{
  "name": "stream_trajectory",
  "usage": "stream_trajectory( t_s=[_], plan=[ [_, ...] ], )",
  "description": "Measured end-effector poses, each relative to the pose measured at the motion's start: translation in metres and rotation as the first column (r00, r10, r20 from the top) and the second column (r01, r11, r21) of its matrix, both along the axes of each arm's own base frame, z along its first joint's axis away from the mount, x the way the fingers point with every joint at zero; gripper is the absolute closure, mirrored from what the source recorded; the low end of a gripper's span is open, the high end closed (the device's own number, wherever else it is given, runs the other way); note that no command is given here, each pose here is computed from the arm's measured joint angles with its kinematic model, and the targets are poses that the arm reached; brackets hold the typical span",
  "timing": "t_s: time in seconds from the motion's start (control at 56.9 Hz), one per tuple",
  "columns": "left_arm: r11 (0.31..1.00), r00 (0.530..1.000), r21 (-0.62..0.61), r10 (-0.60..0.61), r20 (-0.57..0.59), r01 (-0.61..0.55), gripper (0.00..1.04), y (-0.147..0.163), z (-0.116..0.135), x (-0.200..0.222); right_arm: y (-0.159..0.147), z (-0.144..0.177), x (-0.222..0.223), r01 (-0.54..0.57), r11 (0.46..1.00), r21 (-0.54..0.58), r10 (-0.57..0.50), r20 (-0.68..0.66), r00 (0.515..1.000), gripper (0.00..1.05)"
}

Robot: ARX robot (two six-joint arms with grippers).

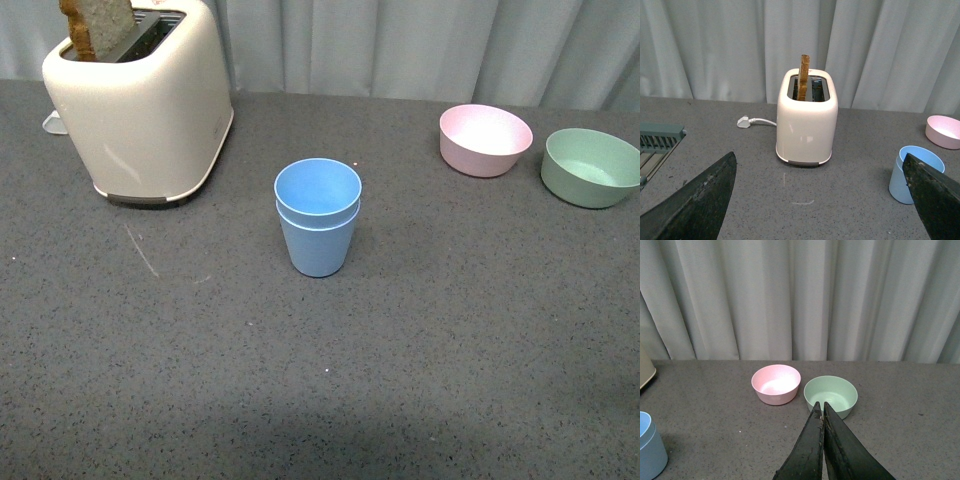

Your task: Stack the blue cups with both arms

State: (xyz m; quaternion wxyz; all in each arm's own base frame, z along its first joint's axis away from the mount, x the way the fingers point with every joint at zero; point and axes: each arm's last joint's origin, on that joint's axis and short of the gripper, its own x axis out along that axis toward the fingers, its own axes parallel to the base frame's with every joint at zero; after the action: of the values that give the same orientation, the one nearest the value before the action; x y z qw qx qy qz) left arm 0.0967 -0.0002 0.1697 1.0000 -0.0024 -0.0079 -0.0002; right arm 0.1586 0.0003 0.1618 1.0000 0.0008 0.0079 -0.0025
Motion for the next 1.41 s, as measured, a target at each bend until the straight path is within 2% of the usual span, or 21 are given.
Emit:
stream_trajectory(
  t_s=[0.44, 1.407],
  plan=[
    [1.000, 1.000, 0.000, 0.000, 0.000, 0.000, 0.07, 0.000, 0.000, 0.000, 0.000, 0.003, -0.026, -0.006, 1.000, 0.000, 0.006, 0.010, 1.000, 1.04],
    [1.000, 1.000, 0.000, 0.000, 0.000, 0.000, 0.07, 0.000, 0.000, 0.000, 0.000, 0.005, -0.050, -0.006, 1.000, 0.000, 0.006, 0.023, 1.000, 1.04]
  ],
)
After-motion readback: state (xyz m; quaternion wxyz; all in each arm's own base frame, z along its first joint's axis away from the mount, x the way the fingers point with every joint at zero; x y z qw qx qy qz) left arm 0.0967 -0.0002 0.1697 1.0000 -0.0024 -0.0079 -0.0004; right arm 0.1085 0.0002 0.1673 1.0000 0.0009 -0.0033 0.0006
